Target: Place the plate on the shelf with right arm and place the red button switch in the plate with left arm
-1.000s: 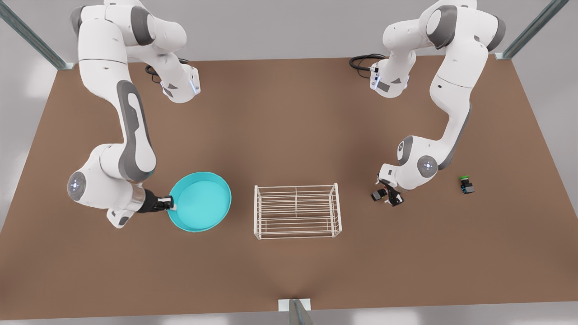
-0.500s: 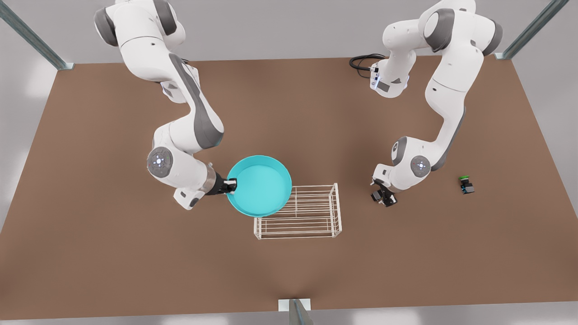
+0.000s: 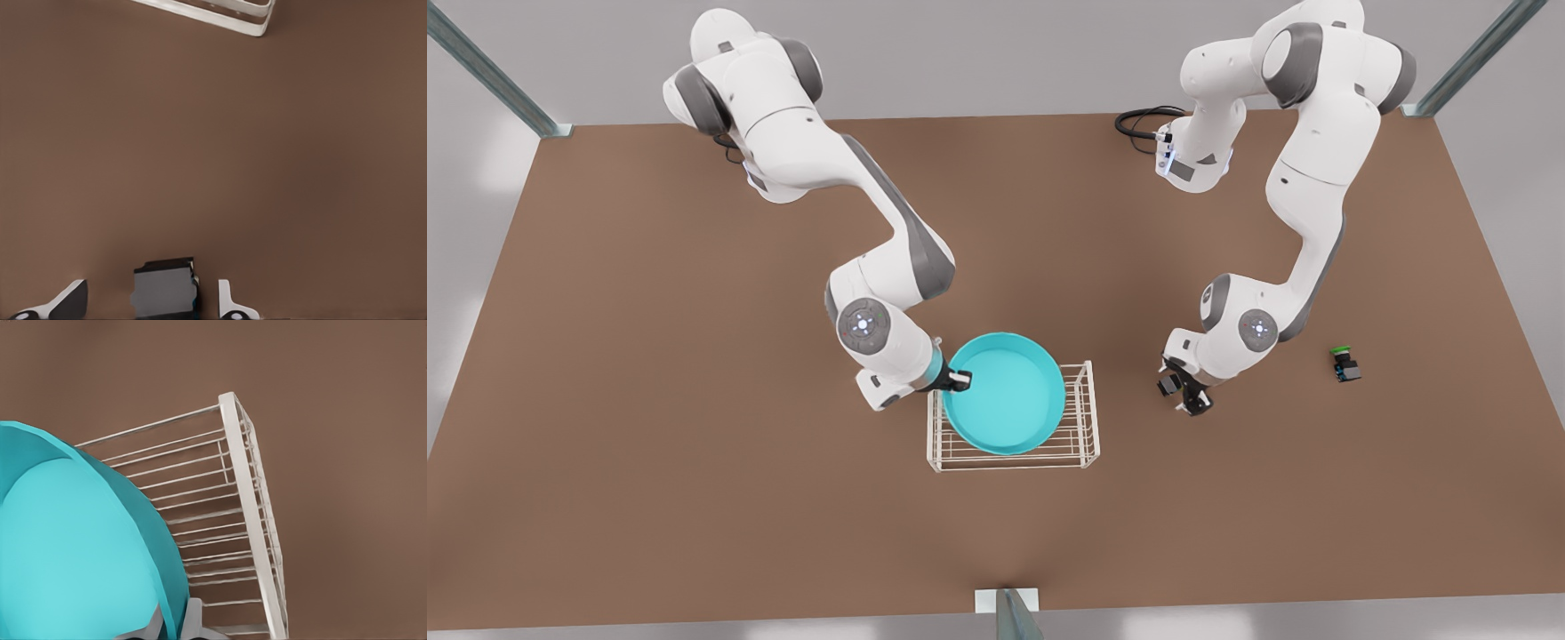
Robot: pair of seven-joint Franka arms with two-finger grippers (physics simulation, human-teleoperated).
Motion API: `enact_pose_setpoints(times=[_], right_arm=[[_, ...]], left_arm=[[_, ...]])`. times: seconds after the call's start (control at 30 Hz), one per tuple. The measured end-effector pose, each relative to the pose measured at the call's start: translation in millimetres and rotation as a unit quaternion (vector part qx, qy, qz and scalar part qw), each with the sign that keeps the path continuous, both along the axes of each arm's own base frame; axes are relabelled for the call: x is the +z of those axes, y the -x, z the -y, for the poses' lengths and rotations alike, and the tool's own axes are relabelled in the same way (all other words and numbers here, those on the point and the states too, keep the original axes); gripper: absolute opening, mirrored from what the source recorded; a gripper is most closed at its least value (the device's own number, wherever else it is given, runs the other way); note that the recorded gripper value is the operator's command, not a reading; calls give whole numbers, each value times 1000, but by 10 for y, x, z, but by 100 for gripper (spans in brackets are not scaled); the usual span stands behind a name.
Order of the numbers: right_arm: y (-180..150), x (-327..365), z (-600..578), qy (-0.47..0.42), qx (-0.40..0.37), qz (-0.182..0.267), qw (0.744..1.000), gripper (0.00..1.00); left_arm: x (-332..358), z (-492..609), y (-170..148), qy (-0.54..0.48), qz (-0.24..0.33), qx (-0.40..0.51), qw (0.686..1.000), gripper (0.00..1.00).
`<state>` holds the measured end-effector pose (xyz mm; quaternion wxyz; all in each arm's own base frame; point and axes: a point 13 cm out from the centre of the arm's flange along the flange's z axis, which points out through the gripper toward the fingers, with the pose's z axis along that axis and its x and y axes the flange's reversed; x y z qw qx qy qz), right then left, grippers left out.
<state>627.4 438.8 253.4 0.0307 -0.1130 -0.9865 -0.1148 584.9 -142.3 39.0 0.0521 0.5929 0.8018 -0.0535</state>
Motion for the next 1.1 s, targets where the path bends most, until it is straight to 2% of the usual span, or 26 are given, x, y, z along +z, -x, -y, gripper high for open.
enact_pose_setpoints(times=[0.17, 0.2, 0.23, 0.27, 0.3, 0.37, 0.4, 0.47, 0.57, 0.63, 0.7, 0.77, 0.9, 1.0, 1.1], right_arm=[[33, -230, -121, 9, -47, -9, 999, 20], [19, -268, -123, 10, -56, -9, 998, 34], [16, -289, -133, 11, -65, -9, 998, 94], [12, -301, -139, 12, -73, -9, 997, 100], [7, -307, -140, 12, -81, -9, 997, 100], [-6, -308, -142, 12, -96, -10, 995, 100], [-7, -298, -147, 11, -103, -10, 995, 100], [-55, 9, -134, -4, -117, 0, 993, 100], [-266, 1229, 392, -51, -159, 26, 986, 100], [-454, 1779, 1309, -60, -197, 22, 978, 100], [-489, 1797, 2342, -27, -217, 6, 976, 100], [-422, 1612, 3022, 26, -205, -10, 978, 100], [-265, 1413, 3509, 87, -146, -36, 985, 100], [-290, 1616, 4075, 120, -129, -23, 984, 100], [-218, 1714, 4313, 122, -98, -29, 987, 100]], left_arm=[[-74, -73, 65, -4, -4, -3, 1000, 100], [-83, -82, 75, -5, -5, -3, 1000, 100], [-93, -88, 88, -5, -5, -4, 1000, 100], [-98, -91, 94, -6, -6, -5, 1000, 100], [-101, -98, 96, -6, -5, -5, 1000, 95], [-106, -123, 96, -8, -5, -6, 1000, 61], [-102, -133, 91, -8, -4, -7, 1000, 53], [-93, -142, 85, -10, -3, -10, 1000, 40], [-66, -148, 82, -12, -3, -12, 1000, 27], [-67, -149, 88, -12, -4, -14, 1000, 24], [-70, -151, 94, -13, -5, -15, 1000, 21], [-47, -159, 74, -14, -2, -15, 1000, 21], [225, -221, -47, -22, 13, -9, 1000, 21], [508, -269, -126, -27, 24, -3, 999, 21], [915, -324, -232, -30, 44, 8, 999, 21]])
